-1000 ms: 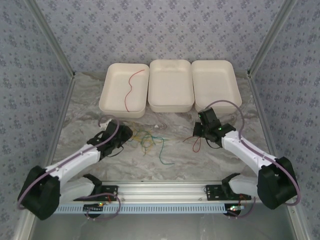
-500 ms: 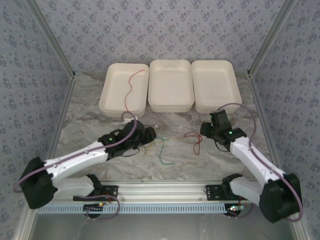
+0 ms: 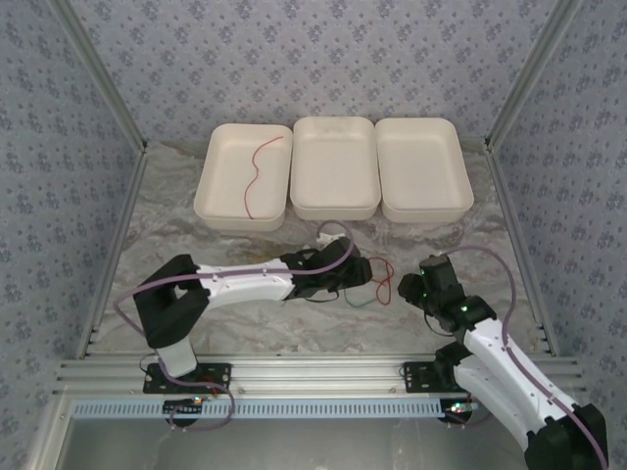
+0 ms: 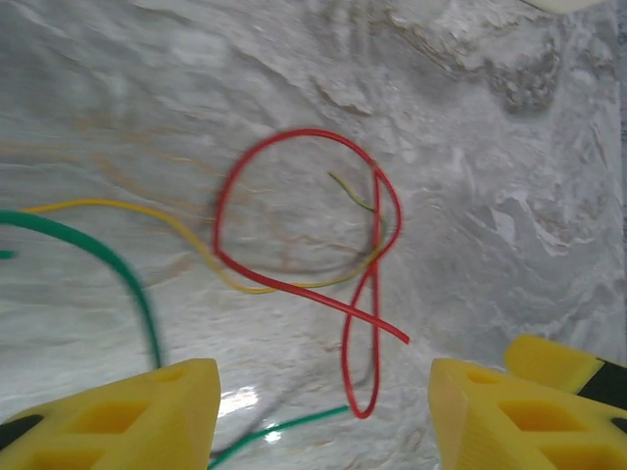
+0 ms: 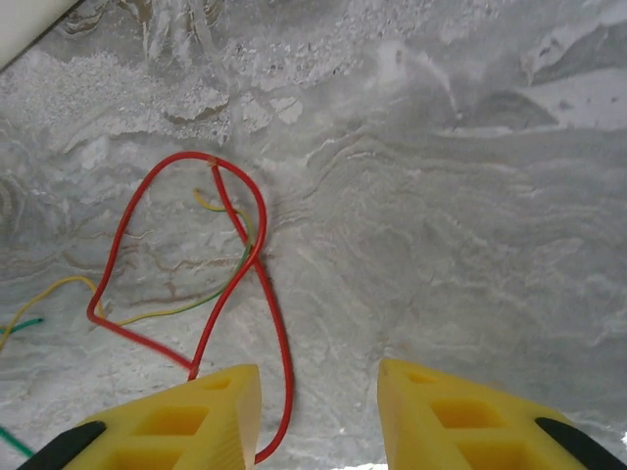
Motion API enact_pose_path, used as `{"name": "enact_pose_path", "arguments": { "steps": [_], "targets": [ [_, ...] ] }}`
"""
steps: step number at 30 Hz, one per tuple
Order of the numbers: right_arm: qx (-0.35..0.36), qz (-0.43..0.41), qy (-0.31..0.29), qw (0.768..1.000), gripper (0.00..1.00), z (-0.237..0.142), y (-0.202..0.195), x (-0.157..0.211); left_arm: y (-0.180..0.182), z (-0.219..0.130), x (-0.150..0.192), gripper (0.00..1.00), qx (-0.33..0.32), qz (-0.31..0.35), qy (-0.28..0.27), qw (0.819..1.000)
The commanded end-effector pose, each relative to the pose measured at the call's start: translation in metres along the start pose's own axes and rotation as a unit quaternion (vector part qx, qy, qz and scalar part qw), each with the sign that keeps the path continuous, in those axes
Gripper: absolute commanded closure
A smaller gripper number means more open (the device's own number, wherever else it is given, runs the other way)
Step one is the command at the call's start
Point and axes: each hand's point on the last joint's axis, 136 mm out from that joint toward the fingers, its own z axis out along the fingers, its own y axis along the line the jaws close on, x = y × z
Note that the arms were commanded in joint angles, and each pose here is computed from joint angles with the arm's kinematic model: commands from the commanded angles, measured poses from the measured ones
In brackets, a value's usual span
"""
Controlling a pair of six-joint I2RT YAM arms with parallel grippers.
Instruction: Untangle the cables
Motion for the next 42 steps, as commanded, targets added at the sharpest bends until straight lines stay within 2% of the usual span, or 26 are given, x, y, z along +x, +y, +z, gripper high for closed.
{"name": "enact_pose_path", "arguments": {
  "steps": [1, 4, 7, 10, 15, 21, 25, 30, 34, 36, 39, 42],
  "targets": [
    [-0.005, 0.046, -0.004, 0.999, 0.63, -0.002, 0.001, 0.003, -0.008, 0.015, 0.011, 0.41, 0.008, -0.030, 0.019, 0.999],
    [0.000, 0.049, -0.014, 0.999, 0.64, -0.004, -0.004, 0.003, -0.003, 0.015, 0.015, 0.41, -0.027, -0.041, 0.017, 0.999],
    [-0.002, 0.049, -0.015, 0.999, 0.64, -0.005, -0.004, 0.003, 0.013, -0.006, 0.006, 0.40, -0.070, -0.042, -0.039, 0.996],
    [-0.006, 0.048, -0.015, 0.999, 0.65, -0.006, -0.002, 0.005, 0.013, -0.014, 0.008, 0.39, -0.043, -0.076, -0.051, 0.995],
    [-0.008, 0.046, -0.023, 0.999, 0.66, -0.005, 0.000, 0.005, -0.004, -0.004, 0.025, 0.38, -0.008, -0.138, -0.025, 0.990],
    [-0.008, 0.040, -0.027, 0.999, 0.67, -0.009, 0.002, 0.003, -0.020, 0.025, 0.034, 0.43, 0.037, -0.235, -0.012, 0.971],
    [-0.008, 0.037, -0.031, 0.999, 0.68, -0.012, 0.002, 0.003, -0.027, 0.040, 0.036, 0.43, 0.025, -0.251, -0.003, 0.968],
    [-0.011, 0.036, -0.035, 0.999, 0.68, -0.016, 0.002, 0.002, -0.016, 0.056, 0.036, 0.46, 0.010, -0.272, -0.015, 0.962],
    [-0.012, 0.036, -0.034, 0.999, 0.68, -0.015, 0.001, 0.003, -0.012, 0.065, 0.036, 0.55, 0.008, -0.278, -0.016, 0.960],
    [-0.012, 0.037, -0.035, 0.999, 0.68, -0.015, 0.002, 0.003, -0.006, 0.067, 0.035, 0.63, 0.000, -0.277, -0.021, 0.961],
    [-0.014, 0.036, -0.035, 0.999, 0.68, -0.015, 0.002, 0.002, -0.003, 0.069, 0.031, 0.84, 0.003, -0.276, -0.025, 0.961],
    [-0.015, 0.036, -0.035, 0.999, 0.68, -0.015, 0.003, 0.002, -0.009, 0.066, 0.024, 0.99, 0.015, -0.265, -0.029, 0.964]
  ]
}}
